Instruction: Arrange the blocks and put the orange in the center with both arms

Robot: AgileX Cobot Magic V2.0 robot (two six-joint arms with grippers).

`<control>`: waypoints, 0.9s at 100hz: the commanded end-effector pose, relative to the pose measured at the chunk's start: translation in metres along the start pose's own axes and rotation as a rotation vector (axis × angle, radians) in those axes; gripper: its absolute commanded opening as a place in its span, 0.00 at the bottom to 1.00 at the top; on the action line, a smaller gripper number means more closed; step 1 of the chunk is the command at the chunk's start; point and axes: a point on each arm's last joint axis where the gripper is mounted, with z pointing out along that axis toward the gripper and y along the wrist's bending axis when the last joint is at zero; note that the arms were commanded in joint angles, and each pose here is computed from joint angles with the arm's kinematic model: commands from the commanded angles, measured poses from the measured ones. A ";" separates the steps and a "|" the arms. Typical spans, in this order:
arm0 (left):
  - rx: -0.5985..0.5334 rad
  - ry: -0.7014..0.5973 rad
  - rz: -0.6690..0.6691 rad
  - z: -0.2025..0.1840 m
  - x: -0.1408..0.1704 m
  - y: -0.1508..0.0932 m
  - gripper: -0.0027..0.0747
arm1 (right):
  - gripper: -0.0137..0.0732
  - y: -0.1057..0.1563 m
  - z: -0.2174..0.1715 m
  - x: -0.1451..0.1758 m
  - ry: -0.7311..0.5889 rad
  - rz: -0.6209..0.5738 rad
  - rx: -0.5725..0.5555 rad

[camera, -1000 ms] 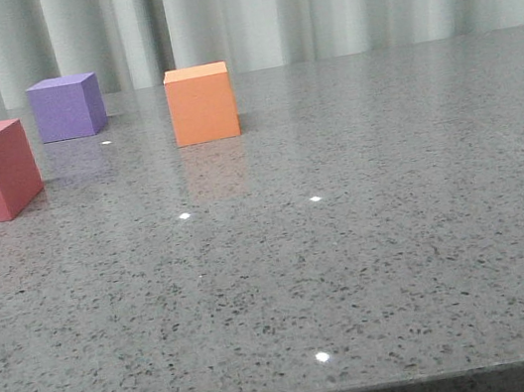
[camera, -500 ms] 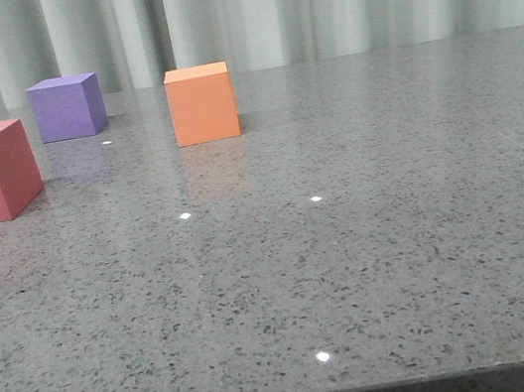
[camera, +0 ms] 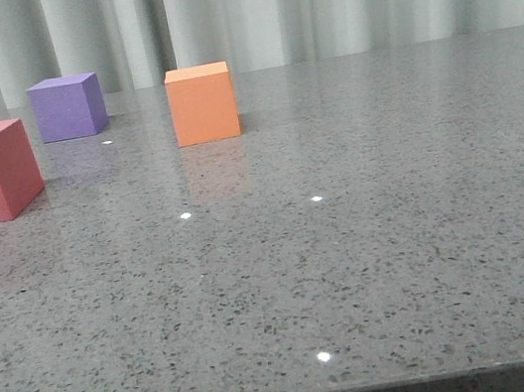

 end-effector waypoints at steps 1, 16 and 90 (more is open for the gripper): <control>0.013 -0.114 -0.010 0.000 -0.018 -0.001 0.95 | 0.03 0.000 -0.003 -0.015 -0.102 -0.020 -0.001; 0.013 -0.097 -0.012 0.008 -0.017 -0.002 0.86 | 0.03 0.000 -0.003 -0.015 -0.102 -0.020 -0.001; 0.380 0.077 -0.094 0.079 -0.073 -0.112 0.77 | 0.03 0.000 -0.003 -0.015 -0.102 -0.020 -0.001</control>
